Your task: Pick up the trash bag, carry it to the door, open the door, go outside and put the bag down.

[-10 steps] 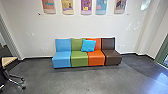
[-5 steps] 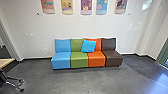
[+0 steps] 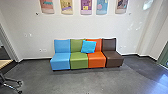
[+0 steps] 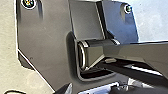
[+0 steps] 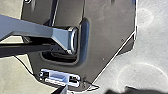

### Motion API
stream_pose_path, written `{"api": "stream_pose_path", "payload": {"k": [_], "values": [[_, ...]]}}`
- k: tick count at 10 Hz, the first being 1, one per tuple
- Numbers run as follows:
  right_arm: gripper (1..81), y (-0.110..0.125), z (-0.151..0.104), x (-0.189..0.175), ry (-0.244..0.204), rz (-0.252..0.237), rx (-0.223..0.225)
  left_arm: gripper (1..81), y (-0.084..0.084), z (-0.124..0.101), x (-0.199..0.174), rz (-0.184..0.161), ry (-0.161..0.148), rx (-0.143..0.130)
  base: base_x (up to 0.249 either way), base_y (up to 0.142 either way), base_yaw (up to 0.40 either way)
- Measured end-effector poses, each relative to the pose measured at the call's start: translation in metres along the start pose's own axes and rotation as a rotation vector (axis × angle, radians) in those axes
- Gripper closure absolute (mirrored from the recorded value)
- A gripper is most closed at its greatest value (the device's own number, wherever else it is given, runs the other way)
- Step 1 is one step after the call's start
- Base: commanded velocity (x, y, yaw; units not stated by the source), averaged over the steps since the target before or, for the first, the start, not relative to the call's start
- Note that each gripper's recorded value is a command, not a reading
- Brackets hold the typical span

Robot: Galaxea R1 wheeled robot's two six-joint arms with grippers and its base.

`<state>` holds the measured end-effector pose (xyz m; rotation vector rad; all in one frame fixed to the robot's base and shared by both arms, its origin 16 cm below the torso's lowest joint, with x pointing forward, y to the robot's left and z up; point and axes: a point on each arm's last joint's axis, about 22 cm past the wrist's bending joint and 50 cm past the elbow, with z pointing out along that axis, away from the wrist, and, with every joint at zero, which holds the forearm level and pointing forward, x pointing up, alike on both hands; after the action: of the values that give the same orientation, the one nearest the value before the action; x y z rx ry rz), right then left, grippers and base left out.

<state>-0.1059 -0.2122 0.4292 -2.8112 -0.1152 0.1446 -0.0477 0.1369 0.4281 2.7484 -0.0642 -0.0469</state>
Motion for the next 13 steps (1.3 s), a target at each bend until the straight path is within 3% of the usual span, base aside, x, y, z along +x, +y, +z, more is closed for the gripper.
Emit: {"api": "stream_pose_path", "payload": {"k": [7, 13], "values": [[1.0, 0.0005, -0.0001, 0.002, 0.003, -0.001, -0.001, 1.0, -0.0002, -0.0001, -0.0004, -0.001, 0.0, 0.0, 0.077, 0.0, 0.0], [1.0, 0.0022, -0.0008, 0.0004, 0.0, -0.002, -0.002, 1.0, -0.0067, -0.0019, -0.0028, -0.013, -0.003, 0.009, 0.0, 0.0, 0.0]]}}
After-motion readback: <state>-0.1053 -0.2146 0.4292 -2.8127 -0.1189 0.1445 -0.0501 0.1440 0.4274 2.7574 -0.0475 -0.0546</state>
